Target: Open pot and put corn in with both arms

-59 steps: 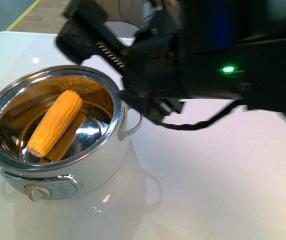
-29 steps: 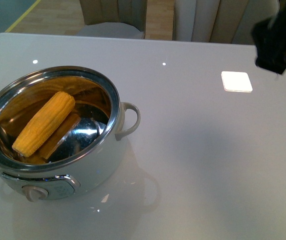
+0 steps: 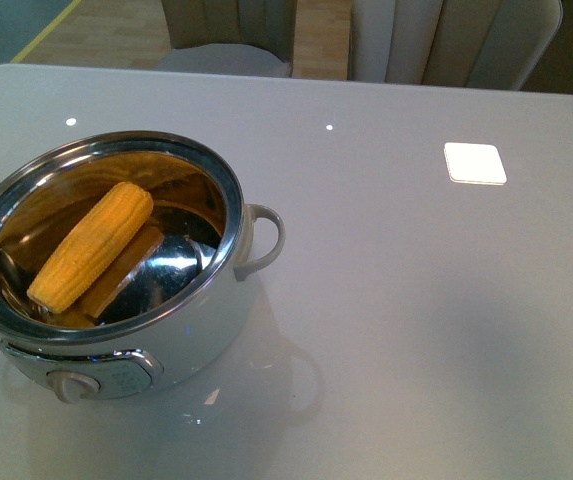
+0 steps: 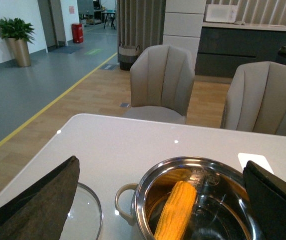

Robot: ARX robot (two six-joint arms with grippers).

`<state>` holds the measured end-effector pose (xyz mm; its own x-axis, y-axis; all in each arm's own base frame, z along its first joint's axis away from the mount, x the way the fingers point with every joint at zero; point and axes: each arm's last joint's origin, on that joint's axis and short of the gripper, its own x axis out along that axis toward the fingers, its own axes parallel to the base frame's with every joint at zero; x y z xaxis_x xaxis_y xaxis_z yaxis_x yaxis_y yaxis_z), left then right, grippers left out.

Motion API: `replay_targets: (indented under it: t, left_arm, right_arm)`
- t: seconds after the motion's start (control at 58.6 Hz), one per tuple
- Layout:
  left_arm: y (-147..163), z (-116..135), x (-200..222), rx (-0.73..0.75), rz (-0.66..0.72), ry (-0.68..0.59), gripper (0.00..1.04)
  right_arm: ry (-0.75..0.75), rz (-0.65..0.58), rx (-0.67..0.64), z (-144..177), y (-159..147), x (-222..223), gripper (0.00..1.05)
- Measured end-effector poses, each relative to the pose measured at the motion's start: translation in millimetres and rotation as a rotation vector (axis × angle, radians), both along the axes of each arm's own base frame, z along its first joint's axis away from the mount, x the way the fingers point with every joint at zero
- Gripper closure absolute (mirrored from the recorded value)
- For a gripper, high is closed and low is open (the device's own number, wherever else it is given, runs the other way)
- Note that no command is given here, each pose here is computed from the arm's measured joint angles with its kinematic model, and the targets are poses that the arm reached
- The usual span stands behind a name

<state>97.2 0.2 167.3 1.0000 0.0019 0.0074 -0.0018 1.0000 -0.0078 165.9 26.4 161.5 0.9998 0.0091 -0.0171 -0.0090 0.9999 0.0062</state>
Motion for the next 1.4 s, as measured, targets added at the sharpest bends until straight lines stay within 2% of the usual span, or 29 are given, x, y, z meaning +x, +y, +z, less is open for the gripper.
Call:
replay_targets:
  t: [0.342,0.376,0.461,1.4]
  left_arm:
    - [0.0,0.0,0.0,0.000,0.000,0.000,0.07]
    - [0.0,0.0,0.0,0.000,0.000,0.000,0.07]
    - [0.0,0.1,0.0,0.000,0.001,0.000,0.07]
    - [0.0,0.0,0.0,0.000,0.000,0.000,0.07]
  right_arm:
    - [-0.006,-0.005,-0.001,2.6,-15.6,-22.4,1.03]
    - [-0.010,0.023,0.000,3.7,-19.0,-24.2,1.03]
    - [-0.019,-0.010,0.000,6.0,-25.4,-28.4,1.03]
    - [-0.034,-0.008,-0.001,10.4,-26.1,-55.9,1.03]
